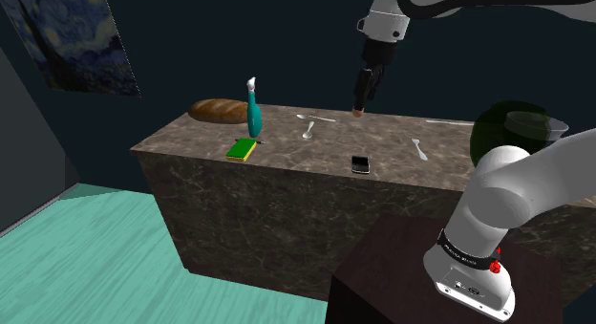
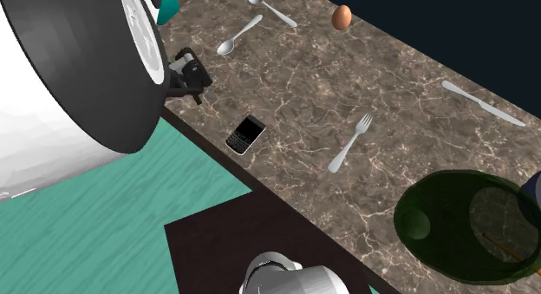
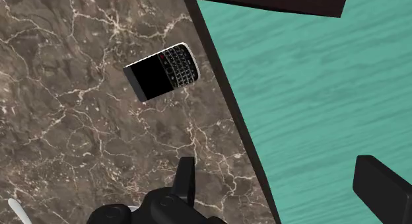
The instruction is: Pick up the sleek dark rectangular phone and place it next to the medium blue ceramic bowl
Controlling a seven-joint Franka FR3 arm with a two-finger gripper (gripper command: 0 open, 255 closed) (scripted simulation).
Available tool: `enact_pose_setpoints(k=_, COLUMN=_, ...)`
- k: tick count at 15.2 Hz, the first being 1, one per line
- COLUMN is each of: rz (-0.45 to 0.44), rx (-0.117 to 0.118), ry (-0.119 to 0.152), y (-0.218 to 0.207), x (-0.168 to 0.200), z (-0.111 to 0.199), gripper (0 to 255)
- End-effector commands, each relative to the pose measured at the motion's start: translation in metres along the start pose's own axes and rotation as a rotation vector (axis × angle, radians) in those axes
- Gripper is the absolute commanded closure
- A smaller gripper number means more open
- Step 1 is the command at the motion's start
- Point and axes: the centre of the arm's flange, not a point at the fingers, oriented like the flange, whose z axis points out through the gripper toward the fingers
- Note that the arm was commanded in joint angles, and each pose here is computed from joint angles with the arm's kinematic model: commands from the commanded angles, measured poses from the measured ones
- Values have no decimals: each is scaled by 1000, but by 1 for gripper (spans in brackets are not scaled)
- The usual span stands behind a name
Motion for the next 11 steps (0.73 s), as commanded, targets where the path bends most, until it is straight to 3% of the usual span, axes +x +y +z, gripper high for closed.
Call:
enact_pose_setpoints(k=1, rz=0, rx=0, ry=0, y=0, x=0, z=0, gripper=0)
enact_pose_setpoints(k=11, rz=540, rx=3, ry=-46, y=66, x=18, z=115, gripper=0)
